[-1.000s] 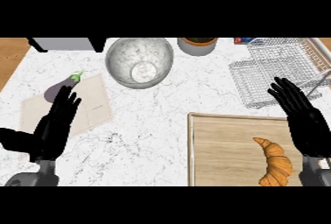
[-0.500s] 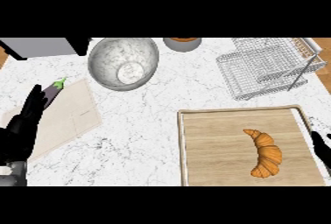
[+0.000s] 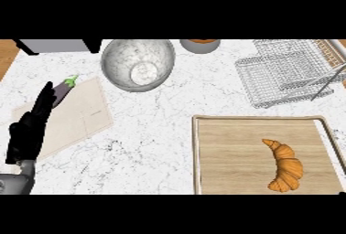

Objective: Pick the croissant from the tray and place it in the tiered basket

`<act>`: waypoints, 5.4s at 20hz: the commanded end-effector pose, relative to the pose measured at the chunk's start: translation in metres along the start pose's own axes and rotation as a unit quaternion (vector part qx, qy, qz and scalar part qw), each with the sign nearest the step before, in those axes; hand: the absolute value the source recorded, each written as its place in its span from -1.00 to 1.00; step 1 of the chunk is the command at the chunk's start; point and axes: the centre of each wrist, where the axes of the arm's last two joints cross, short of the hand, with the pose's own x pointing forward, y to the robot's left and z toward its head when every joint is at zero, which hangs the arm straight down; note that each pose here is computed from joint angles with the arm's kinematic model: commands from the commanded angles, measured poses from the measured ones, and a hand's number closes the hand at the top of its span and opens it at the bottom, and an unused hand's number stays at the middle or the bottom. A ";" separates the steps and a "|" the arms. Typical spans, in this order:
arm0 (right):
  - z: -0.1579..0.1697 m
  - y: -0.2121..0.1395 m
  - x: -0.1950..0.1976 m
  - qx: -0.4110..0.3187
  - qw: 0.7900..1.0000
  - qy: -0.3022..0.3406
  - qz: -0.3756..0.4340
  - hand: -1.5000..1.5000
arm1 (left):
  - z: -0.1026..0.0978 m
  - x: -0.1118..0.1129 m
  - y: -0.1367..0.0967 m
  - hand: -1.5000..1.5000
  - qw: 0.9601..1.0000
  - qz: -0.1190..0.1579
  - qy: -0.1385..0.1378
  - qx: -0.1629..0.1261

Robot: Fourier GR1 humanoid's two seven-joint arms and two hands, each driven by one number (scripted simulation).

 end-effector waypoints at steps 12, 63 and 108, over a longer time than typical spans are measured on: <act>0.014 0.001 0.142 0.099 0.969 0.125 0.188 -1.00 | -0.025 0.018 -0.024 0.00 0.999 0.000 -0.020 -0.032; 0.015 0.112 0.092 0.161 0.908 0.228 0.313 -1.00 | -0.016 0.008 -0.022 0.00 1.000 -0.001 -0.011 -0.013; 0.114 0.213 0.188 0.267 0.876 -0.345 0.205 1.00 | -0.014 0.012 -0.020 0.00 1.000 -0.011 -0.009 -0.018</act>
